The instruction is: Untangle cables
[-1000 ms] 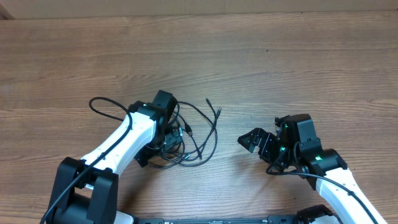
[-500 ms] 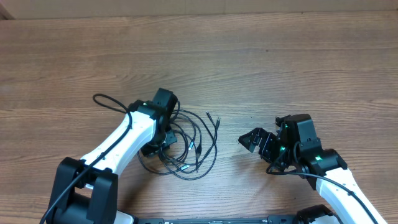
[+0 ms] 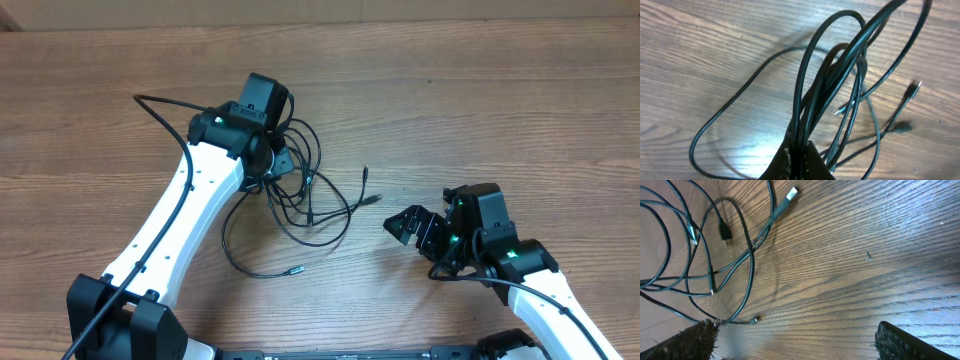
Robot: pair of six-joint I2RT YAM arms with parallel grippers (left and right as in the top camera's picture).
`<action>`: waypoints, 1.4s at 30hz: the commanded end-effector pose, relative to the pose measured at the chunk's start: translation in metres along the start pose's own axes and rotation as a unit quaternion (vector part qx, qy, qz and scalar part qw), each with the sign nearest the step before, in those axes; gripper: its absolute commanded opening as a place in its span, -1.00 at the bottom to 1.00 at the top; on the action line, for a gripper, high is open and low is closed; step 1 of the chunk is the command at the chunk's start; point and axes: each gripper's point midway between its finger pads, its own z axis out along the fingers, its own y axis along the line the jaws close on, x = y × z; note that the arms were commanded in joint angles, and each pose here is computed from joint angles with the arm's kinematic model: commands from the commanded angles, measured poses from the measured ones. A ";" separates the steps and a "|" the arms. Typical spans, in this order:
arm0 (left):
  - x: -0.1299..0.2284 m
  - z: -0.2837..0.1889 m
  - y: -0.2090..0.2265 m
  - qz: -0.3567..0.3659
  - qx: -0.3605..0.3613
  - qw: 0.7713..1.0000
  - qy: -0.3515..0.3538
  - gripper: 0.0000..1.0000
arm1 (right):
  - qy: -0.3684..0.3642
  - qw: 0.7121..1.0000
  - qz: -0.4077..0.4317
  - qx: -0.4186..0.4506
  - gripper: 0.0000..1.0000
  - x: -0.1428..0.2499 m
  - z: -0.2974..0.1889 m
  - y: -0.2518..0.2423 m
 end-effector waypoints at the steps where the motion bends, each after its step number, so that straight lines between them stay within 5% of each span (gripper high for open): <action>1: 0.002 -0.003 0.004 0.010 -0.007 1.000 0.006 -0.91 | -0.009 1.000 -0.008 -0.006 1.00 -0.003 -0.003 0.006; 32: 0.039 0.002 0.031 0.018 -0.062 0.995 0.077 -0.92 | 0.015 0.998 0.030 -0.046 1.00 0.003 -0.004 0.022; 42: 0.063 0.007 0.004 0.007 0.021 0.990 0.141 -0.92 | 0.060 0.993 0.065 -0.076 1.00 0.017 -0.006 0.033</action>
